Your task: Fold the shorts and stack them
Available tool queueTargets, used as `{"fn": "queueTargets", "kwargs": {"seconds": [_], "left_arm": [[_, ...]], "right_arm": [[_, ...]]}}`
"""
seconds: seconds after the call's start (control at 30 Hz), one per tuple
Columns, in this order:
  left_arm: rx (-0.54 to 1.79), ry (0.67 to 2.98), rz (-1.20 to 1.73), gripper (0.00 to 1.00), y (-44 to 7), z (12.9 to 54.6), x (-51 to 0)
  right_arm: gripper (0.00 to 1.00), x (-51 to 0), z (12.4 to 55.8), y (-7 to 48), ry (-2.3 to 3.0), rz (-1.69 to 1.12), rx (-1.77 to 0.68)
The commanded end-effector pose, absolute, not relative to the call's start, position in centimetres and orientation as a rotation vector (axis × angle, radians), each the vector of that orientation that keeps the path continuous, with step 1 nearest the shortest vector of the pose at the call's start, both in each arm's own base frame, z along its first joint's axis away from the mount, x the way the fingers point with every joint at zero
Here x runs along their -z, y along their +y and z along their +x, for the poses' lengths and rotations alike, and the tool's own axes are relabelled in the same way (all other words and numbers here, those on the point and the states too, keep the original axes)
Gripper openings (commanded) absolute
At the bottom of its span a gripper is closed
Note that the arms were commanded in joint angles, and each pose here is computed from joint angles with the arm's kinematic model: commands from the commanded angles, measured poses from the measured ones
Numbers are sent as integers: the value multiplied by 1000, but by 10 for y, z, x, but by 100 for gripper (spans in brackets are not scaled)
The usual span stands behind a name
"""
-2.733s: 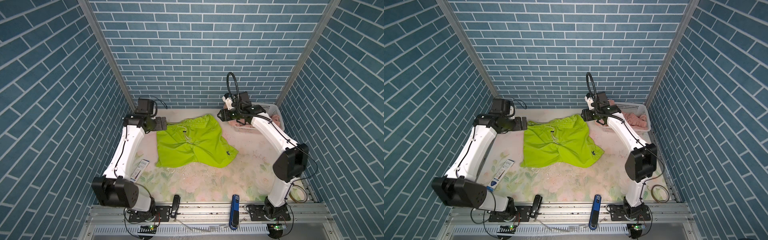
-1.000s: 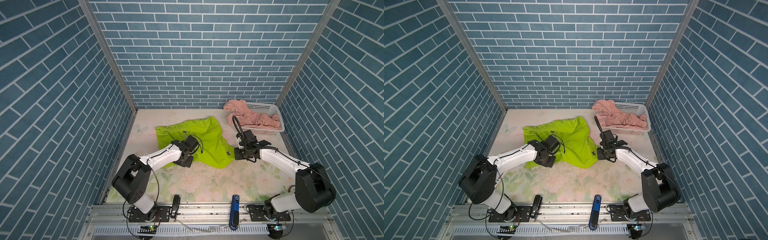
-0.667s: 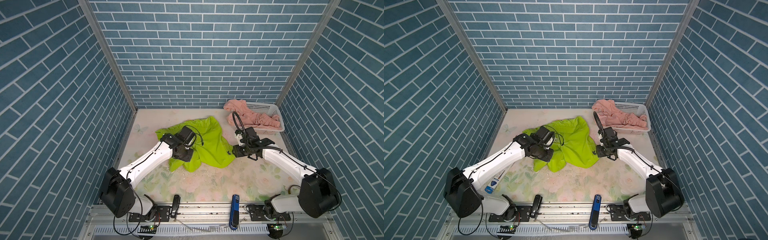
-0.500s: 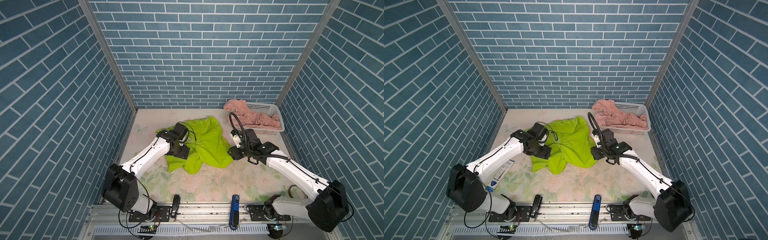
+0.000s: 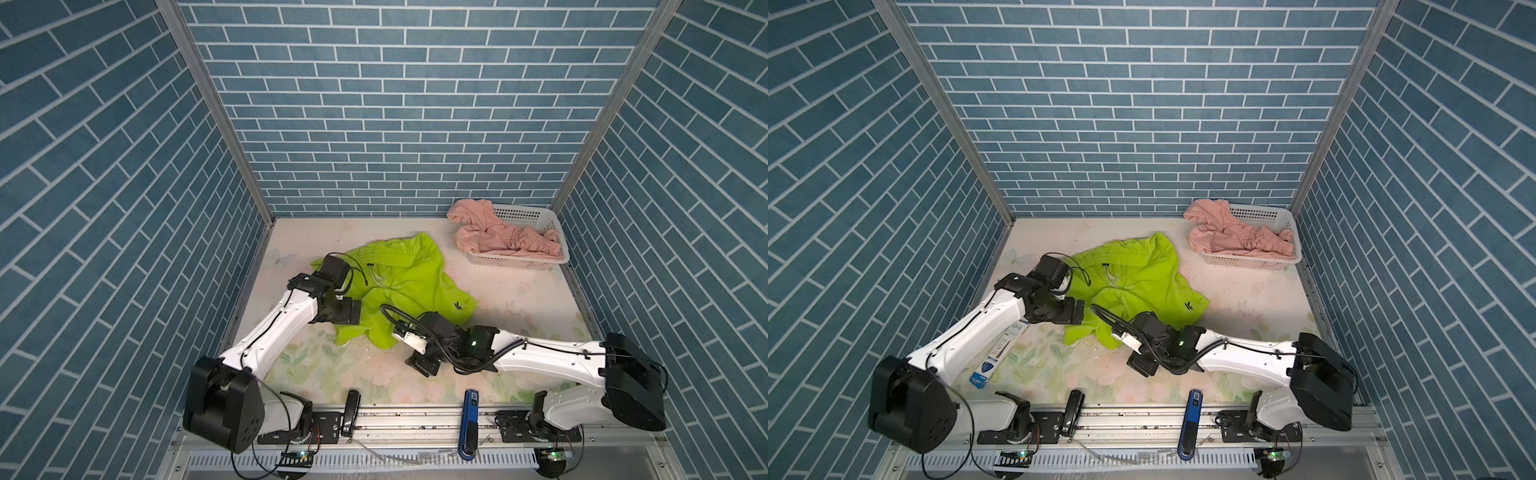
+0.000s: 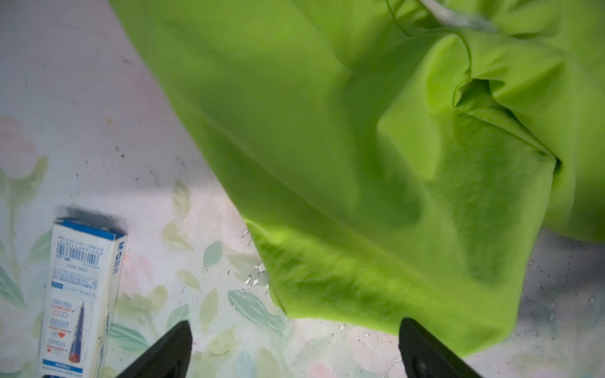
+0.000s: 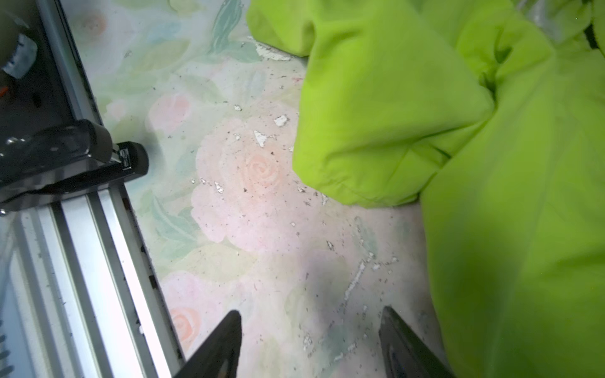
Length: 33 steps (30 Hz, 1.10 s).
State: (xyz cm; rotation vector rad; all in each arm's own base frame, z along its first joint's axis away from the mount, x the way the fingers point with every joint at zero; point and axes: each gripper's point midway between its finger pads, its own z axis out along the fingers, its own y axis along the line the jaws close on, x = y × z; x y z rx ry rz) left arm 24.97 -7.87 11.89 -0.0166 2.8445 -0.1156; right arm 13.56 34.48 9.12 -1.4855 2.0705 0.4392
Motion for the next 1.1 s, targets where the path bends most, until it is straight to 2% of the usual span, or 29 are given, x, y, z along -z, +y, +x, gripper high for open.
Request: {"fn": "queueTargets", "kwargs": {"seconds": [0.0, 0.23, 0.33, 0.43, 0.5, 0.53, 0.6, 0.7, 1.07], "left_arm": [[201, 2755, -231, 100, -64, 239, -126], [406, 2641, -440, 100, -74, 235, -111], [448, 2615, -472, 100, -76, 236, -100], [472, 2597, -467, 100, -78, 236, -94], [487, 2594, -464, 100, -80, 235, -90], [491, 2596, -465, 100, -80, 233, -86], [502, 2598, -468, 100, -81, 231, -80], [507, 2606, -479, 100, -81, 230, -71], [417, 2667, -434, 100, -75, 230, -89]], "right_arm": [[69, -88, 152, 367, 1937, -1480, -374], [67, -53, 174, 394, 1903, -1529, -214], [60, -44, 185, 399, 1902, -1502, -144], [47, -42, 194, 402, 1902, -1463, -94], [33, -43, 196, 404, 1904, -1440, -101], [30, -44, 196, 406, 1904, -1428, -114], [15, -47, 195, 409, 1908, -1426, -136], [0, -49, 188, 410, 1931, -1450, -172], [0, -76, 144, 407, 2150, -1672, -401]]}}
